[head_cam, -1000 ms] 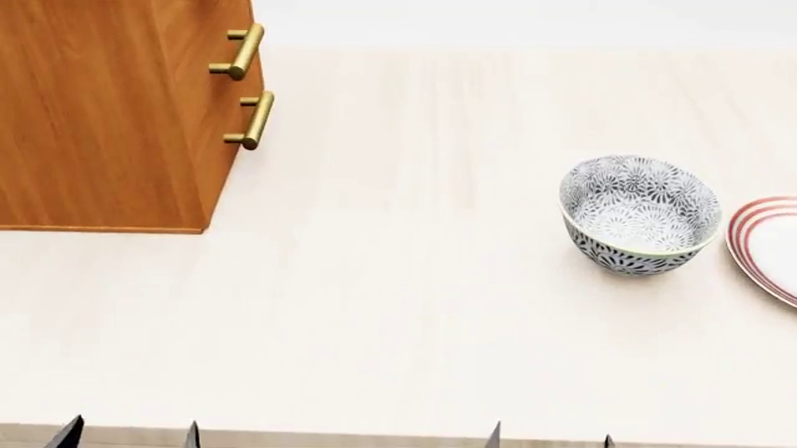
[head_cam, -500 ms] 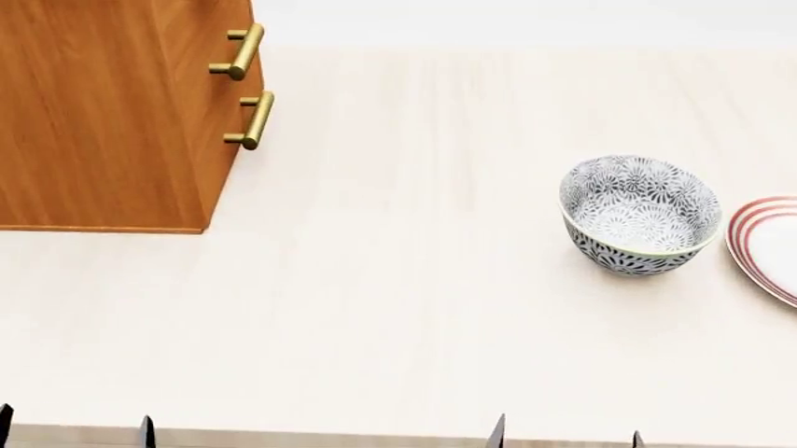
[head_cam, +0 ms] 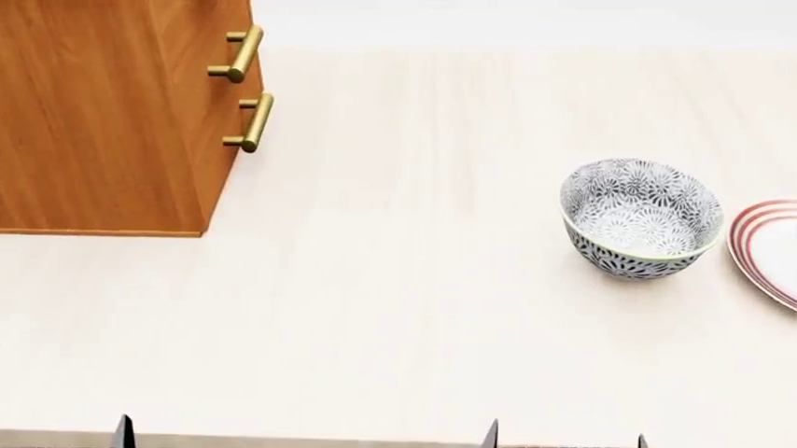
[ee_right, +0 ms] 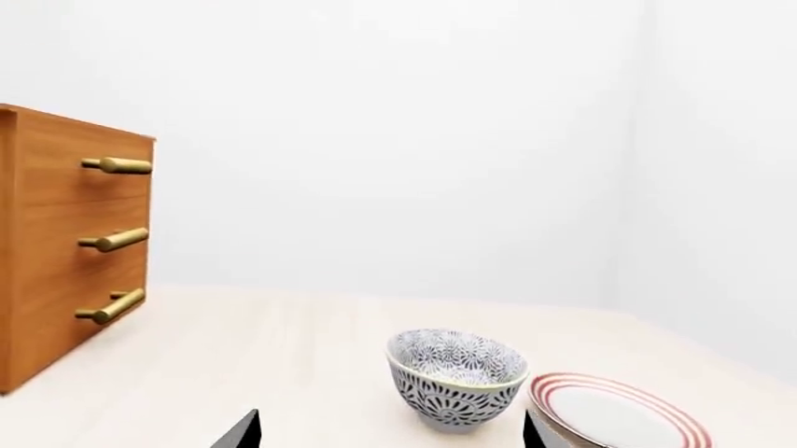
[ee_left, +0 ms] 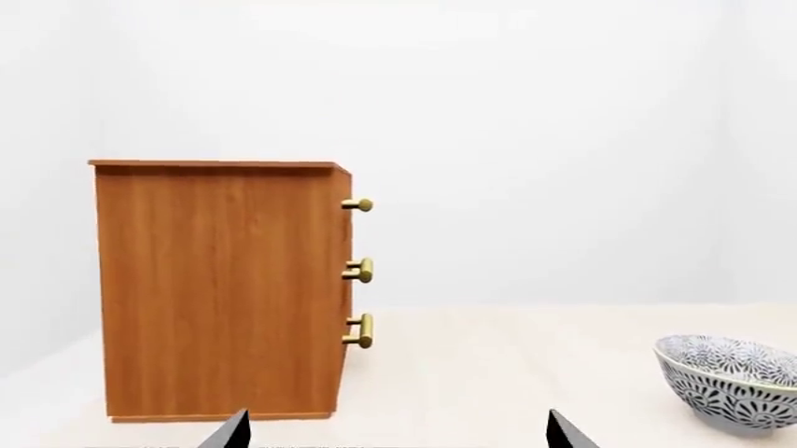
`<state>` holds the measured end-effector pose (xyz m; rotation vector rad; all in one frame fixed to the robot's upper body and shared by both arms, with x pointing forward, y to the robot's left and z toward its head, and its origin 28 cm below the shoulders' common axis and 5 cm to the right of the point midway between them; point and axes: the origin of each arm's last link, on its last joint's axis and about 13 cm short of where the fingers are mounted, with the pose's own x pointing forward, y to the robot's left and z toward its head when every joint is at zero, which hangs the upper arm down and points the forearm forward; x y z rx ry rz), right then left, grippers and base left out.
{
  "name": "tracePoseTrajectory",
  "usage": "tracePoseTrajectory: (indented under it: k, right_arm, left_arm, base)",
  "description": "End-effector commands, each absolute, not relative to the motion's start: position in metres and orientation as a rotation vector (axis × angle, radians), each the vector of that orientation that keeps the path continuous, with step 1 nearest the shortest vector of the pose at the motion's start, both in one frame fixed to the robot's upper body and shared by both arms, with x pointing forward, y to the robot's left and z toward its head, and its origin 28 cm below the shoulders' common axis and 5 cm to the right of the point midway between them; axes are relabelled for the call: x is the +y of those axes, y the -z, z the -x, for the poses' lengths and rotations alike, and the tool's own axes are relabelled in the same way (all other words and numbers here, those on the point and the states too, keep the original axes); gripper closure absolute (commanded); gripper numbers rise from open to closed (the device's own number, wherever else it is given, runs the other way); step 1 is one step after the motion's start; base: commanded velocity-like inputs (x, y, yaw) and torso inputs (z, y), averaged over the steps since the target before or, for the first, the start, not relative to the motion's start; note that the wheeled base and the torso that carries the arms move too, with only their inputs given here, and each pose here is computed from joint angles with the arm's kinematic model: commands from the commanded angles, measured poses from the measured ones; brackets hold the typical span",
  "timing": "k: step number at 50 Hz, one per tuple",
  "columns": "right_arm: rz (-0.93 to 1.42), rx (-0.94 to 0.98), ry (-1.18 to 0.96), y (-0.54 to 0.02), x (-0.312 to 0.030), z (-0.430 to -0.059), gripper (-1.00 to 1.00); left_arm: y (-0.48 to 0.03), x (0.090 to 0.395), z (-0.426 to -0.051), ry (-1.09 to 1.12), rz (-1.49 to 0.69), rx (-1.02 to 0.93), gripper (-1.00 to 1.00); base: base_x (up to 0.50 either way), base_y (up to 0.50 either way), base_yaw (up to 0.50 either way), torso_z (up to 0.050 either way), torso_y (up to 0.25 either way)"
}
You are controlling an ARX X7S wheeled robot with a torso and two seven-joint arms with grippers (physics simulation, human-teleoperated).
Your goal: Put the bowl on top of the cabinet.
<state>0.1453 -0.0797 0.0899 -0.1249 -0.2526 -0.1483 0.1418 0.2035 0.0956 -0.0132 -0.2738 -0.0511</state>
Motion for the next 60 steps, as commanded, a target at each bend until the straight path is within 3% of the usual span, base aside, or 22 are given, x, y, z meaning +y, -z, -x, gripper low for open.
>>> tracePoseTrajectory:
  k: [1, 40, 60]
  right_arm:
    - [0.136, -0.274, 0.141, -0.0913, -0.0784, -0.1422, -1.0]
    - [0.146, -0.273, 0.137, -0.0908, -0.0785, -0.1421, -1.0]
    - [0.167, -0.292, 0.13, -0.0903, -0.0776, -0.141, -1.0]
  left_arm:
    - [-0.0968, 0.2041, -0.1407, 0.046, 0.02, -0.283, -1.0]
    - [-0.0944, 0.2028, -0.1432, 0.028, 0.009, -0.252, -1.0]
    - [-0.0931, 0.2023, -0.143, 0.058, 0.024, -0.269, -1.0]
  base:
    - [0.0, 0.0, 0.0, 0.041, 0.0]
    - [0.0, 0.0, 0.0, 0.05, 0.0]
    - [0.17, 0.0, 0.0, 0.0, 0.0]
